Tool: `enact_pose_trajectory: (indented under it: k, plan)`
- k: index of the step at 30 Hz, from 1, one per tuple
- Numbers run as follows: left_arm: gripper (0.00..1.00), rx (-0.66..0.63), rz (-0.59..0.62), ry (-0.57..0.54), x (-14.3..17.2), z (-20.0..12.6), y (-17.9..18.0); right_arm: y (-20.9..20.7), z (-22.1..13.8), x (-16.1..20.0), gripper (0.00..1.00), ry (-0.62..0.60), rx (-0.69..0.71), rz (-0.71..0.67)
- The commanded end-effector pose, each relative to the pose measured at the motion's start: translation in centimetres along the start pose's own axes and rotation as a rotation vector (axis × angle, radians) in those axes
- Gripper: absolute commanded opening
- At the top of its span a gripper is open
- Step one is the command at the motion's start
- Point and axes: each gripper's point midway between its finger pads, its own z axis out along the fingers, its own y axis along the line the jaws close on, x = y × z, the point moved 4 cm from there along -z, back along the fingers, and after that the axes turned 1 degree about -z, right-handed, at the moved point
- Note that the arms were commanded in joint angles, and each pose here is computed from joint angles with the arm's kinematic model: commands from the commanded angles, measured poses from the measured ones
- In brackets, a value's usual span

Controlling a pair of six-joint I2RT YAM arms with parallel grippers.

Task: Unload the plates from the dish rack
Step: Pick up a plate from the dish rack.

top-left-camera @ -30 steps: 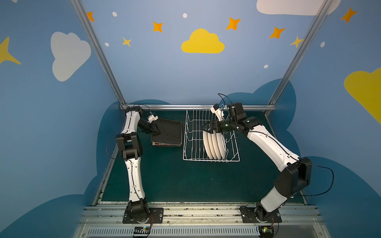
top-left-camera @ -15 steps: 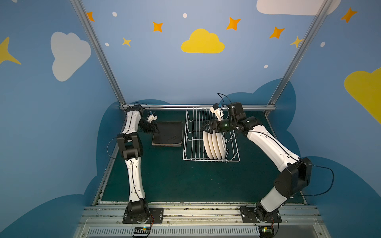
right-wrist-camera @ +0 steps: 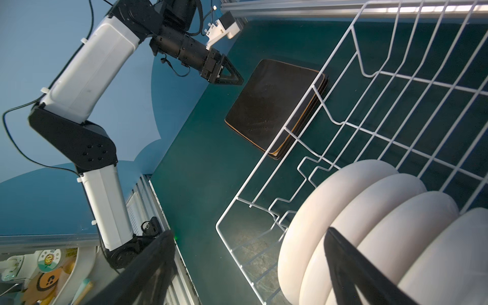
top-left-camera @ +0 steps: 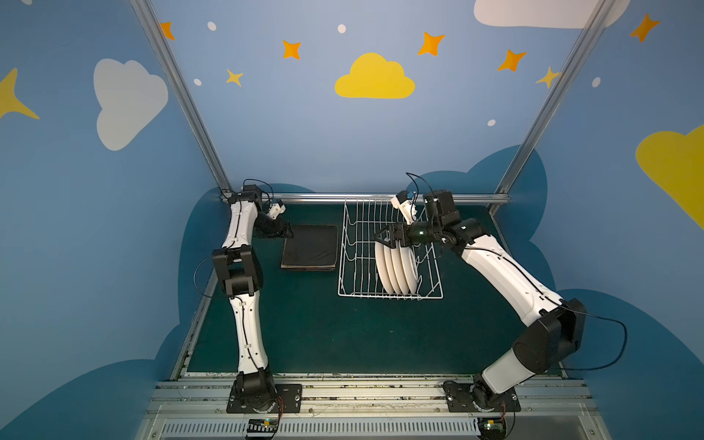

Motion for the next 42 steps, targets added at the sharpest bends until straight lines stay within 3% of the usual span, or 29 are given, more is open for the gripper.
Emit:
enact_pose_trajectory:
  k: [1, 10, 19, 30, 36, 42]
  plan:
    - [0.87, 0.02, 0.007, -0.125, -1.8, -4.4, -2.8, 0.7, -1.4, -0.4, 0.88, -0.05, 0.032, -0.062]
    - [0.97, 0.163, 0.046, -0.264, -2.2, -8.2, -11.0, 0.1, -2.5, -0.1, 0.88, -0.075, 0.108, -0.071]
    - [0.99, 0.362, 0.055, -0.322, 1.7, -9.3, -17.7, -0.2, -4.1, 0.7, 0.88, -0.069, 0.169, -0.077]
    - [0.97, 0.406, 0.1, -0.225, 6.2, -8.0, -25.5, -1.1, -5.4, 2.6, 0.88, -0.037, 0.204, -0.013]
    - [0.89, 0.389, 0.119, -0.154, 8.3, -5.5, -28.7, -2.1, -6.0, 3.8, 0.88, -0.058, 0.242, 0.05]
    - [0.8, 0.458, 0.109, -0.069, 9.6, -2.9, -32.3, -2.7, -7.0, 4.8, 0.88, -0.081, 0.264, 0.095]
